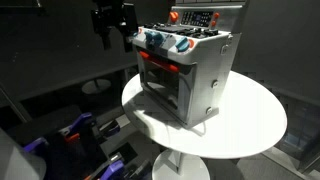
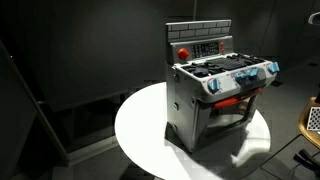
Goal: Push the top orange button on the right side of the stove
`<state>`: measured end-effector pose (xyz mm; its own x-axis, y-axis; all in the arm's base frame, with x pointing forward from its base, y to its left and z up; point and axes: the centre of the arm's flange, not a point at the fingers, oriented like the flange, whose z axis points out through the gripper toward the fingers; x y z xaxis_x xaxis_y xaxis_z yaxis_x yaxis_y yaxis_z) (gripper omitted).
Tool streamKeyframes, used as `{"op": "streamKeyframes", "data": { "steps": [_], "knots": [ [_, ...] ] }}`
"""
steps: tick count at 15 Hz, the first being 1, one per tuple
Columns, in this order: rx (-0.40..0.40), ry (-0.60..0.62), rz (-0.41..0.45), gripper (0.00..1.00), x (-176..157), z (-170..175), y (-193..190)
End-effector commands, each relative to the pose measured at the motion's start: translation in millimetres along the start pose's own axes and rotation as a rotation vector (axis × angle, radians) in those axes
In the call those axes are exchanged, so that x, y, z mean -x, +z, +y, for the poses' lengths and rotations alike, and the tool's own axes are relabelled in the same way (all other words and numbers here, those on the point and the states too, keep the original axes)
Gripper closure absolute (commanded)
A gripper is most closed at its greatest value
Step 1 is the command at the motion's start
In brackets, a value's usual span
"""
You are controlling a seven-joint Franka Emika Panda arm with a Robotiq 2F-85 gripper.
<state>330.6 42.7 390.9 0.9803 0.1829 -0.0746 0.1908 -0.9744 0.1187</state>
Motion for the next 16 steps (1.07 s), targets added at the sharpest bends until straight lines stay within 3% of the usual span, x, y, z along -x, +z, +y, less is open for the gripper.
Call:
{"op": "streamKeyframes", "data": {
  "steps": [1,9,16],
  "knots": [
    [0.000,0.000,0.000,0.00,0,0,0],
    [0.000,0.000,0.000,0.00,0,0,0],
    [0.003,0.045,0.074,0.00,-22,6,-22]
  ]
}}
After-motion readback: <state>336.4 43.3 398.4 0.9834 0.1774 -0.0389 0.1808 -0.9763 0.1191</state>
